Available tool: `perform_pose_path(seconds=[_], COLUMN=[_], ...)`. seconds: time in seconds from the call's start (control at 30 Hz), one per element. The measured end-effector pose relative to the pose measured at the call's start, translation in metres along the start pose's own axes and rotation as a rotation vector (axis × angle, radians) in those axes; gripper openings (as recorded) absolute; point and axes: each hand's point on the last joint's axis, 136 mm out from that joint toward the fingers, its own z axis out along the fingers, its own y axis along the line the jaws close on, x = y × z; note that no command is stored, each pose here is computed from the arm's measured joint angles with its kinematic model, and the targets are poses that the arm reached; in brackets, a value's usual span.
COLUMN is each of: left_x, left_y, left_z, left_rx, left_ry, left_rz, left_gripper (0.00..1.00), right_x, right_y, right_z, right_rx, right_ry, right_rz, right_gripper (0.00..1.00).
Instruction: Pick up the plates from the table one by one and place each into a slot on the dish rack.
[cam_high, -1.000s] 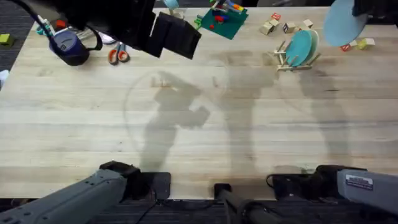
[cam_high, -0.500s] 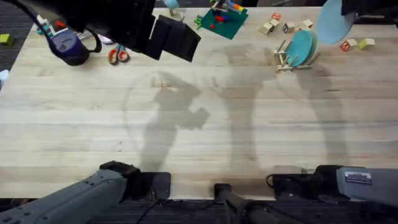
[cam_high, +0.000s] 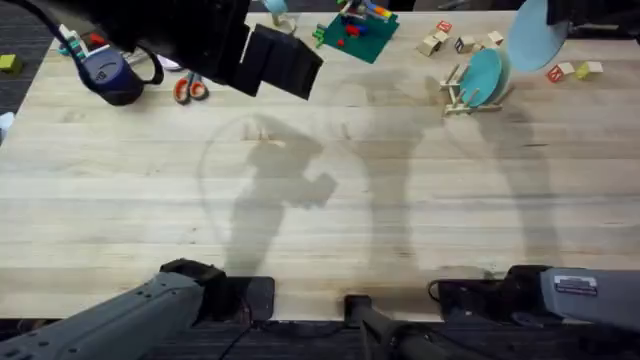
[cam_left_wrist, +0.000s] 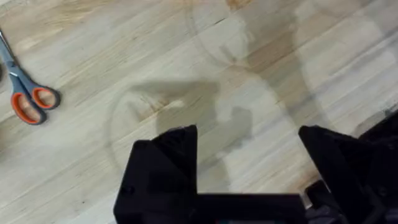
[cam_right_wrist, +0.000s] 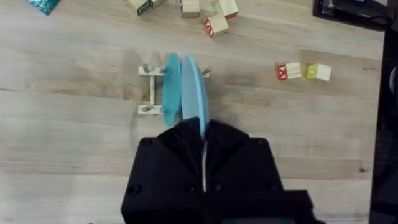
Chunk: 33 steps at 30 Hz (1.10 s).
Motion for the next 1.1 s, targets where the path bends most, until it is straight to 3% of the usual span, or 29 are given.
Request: perform_pose_path(seconds=[0.83, 1.1], left_x=[0.000, 0.000], left_y=[0.000, 0.000], left_z=[0.000, 0.000], left_rx=[0.000, 0.000], left_ry=[0.000, 0.000], left_rz=[0.000, 0.000], left_gripper=[0.993, 0.994], right_x=[-0.006, 0.002], right_y=[0.026, 0.032], right_z=[-0.001, 0.033], right_rx=[-0.040, -0.056], right_ry=[-0.009, 0.078], right_rz=[0.025, 0.023], right_gripper=[0.031, 0.031])
